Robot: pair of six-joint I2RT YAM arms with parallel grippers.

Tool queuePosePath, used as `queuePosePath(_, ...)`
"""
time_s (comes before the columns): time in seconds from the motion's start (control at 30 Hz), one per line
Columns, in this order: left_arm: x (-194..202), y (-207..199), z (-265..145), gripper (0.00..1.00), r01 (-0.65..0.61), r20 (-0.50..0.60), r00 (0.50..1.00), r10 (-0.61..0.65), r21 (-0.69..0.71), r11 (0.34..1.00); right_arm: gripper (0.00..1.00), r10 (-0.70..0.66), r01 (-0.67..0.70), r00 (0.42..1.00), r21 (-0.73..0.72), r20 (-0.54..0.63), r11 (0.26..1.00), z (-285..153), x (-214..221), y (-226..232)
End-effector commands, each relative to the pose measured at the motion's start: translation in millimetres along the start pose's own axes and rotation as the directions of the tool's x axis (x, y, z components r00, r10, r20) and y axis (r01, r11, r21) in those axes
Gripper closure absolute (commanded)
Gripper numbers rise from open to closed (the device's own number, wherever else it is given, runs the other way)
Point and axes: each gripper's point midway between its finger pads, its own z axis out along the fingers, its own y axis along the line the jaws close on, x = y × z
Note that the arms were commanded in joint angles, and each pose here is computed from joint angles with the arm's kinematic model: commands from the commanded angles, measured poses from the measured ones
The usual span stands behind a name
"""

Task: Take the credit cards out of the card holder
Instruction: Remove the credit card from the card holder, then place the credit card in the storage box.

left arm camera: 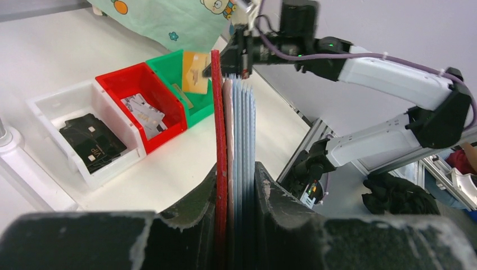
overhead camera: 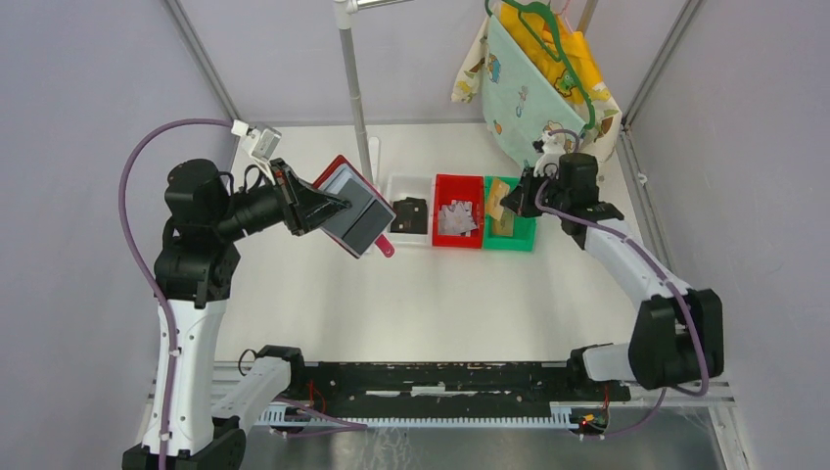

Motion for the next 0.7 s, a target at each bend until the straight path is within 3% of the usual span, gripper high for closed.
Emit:
queuePosePath(0.0,-12.5,-17.4,-7.0,0.83,-0.102,0.034,0.994,0.101,0.046,0.994,1.0,-0.071,0.094,0.988,0.176,-0.136,0.98,12.1,22.0,-48.1)
queuePosePath(0.43,-11.3,-26.2,-8.9,0.83,-0.091,0.033,0.996,0.089,0.083,0.992,1.0,-0.035,0.093,0.975,0.262,-0.219,0.961,48.6,33.8,-86.6)
queuePosePath(0.67,-7.5,-23.3,-7.8,0.83,-0.088,0.026,0.996,0.087,0.083,0.993,1.0,-0.051,0.078,0.985,0.155,-0.166,0.985,33.0,16.5,-57.1)
